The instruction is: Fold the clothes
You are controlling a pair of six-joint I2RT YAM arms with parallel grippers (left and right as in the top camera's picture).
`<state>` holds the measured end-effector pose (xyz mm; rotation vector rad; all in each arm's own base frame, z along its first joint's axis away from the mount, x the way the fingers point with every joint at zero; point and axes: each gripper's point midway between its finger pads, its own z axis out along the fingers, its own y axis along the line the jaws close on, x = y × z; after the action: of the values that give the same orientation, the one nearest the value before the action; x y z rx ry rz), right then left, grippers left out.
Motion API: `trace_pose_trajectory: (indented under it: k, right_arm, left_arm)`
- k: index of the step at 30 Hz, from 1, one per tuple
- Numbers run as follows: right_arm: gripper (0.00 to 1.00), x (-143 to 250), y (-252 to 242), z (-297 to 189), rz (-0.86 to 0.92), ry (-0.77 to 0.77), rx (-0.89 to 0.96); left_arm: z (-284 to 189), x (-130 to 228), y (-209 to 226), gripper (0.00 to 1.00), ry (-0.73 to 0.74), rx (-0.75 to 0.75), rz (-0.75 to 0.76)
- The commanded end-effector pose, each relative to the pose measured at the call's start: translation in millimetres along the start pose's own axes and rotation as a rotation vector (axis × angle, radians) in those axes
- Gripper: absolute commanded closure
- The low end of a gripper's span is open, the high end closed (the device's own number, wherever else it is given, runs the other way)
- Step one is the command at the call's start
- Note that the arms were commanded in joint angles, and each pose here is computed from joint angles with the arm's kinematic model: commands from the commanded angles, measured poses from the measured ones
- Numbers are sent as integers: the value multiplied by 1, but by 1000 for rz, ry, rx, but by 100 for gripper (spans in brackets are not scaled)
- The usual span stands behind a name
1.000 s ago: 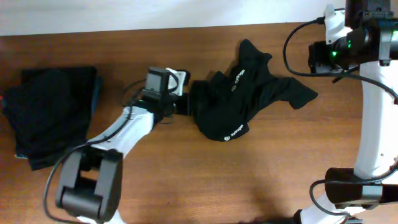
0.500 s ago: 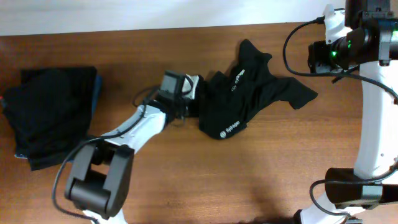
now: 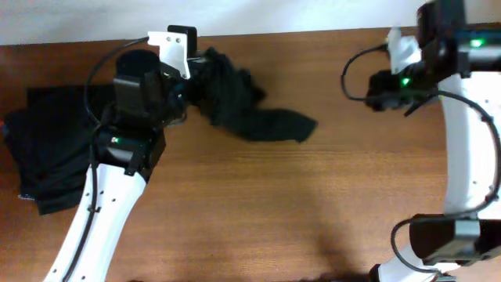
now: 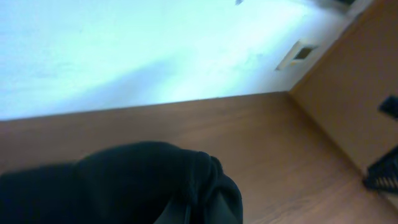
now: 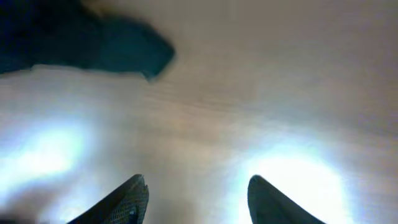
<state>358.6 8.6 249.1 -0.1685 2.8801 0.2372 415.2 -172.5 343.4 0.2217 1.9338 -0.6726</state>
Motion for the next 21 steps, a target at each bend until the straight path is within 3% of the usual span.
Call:
trace_pose_trajectory:
  k: [1,9,21]
  right_arm:
    - [44,22,33,36,-106,97,-182]
    - [44,60,98,119,-308,218,-265]
    - [42,16,245,139,-445,-96,-400]
  left_arm:
    - [0,-2,7,93,-8,-36,32]
    - [-2,-27,3,92,-107,-34,65]
    - [-53,-140,-55,92,-586,113,216]
